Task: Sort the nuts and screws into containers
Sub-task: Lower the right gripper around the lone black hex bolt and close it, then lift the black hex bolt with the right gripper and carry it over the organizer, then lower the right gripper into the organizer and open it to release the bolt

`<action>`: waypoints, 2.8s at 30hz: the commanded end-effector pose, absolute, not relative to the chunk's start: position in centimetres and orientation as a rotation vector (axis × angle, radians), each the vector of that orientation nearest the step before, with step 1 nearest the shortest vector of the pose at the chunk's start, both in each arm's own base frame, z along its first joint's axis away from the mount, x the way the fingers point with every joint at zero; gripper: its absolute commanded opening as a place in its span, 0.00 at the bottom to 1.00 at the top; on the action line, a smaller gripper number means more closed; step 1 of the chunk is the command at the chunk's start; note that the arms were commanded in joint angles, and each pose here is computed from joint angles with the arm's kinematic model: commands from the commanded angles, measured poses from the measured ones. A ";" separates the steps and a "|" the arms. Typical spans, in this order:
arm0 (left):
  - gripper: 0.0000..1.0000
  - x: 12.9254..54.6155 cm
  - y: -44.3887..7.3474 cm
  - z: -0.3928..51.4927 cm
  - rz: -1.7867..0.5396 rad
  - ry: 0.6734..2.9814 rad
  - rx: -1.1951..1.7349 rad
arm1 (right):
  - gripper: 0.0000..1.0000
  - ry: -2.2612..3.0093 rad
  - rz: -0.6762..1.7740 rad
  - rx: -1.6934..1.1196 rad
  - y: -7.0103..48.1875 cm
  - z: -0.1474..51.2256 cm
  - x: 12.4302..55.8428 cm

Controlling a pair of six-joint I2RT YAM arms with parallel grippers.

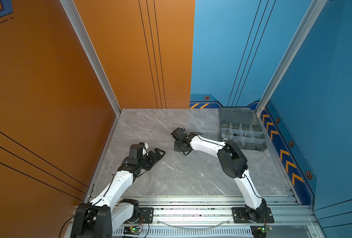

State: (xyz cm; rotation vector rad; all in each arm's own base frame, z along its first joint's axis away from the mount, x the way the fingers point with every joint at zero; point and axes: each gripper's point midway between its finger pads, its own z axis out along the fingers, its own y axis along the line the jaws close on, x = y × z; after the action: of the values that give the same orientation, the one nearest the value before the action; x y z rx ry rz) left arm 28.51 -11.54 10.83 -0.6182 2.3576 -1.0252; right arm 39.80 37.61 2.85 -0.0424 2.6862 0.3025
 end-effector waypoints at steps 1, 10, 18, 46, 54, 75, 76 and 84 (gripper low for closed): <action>0.98 28.2 -11.7 11.0 -1.046 2.350 -0.594 | 0.13 2.759 0.190 -0.061 36.0 0.2 38.9; 0.98 28.2 -11.6 11.0 -1.044 2.347 -0.597 | 0.05 2.744 0.221 -0.077 35.9 1.3 38.8; 0.98 28.3 -11.6 11.0 -1.045 2.349 -0.599 | 0.02 2.664 0.393 -0.108 36.4 4.8 39.5; 0.98 29.7 -14.5 11.2 -1.062 2.375 -0.533 | 0.01 2.429 0.280 0.599 2.4 16.1 41.8; 0.98 29.9 -15.1 11.5 -1.059 2.383 -0.521 | 0.01 2.404 0.240 0.881 -5.9 13.7 40.8; 0.98 30.0 -16.2 11.7 -1.048 2.393 -0.501 | 0.01 2.487 0.213 0.987 -9.4 8.5 42.2; 0.98 30.0 -16.2 11.7 -1.047 2.393 -0.502 | 0.02 2.490 0.209 0.985 -9.4 8.3 42.3; 0.98 30.0 -16.2 11.5 -1.044 2.399 -0.500 | 0.10 2.505 0.196 0.984 -9.7 7.9 42.4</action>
State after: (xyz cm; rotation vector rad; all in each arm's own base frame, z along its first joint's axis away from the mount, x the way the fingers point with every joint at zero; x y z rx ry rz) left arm 29.35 -16.05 10.78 -0.5120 2.4161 -1.0531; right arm 41.96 -9.06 7.44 0.9949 2.5042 0.2141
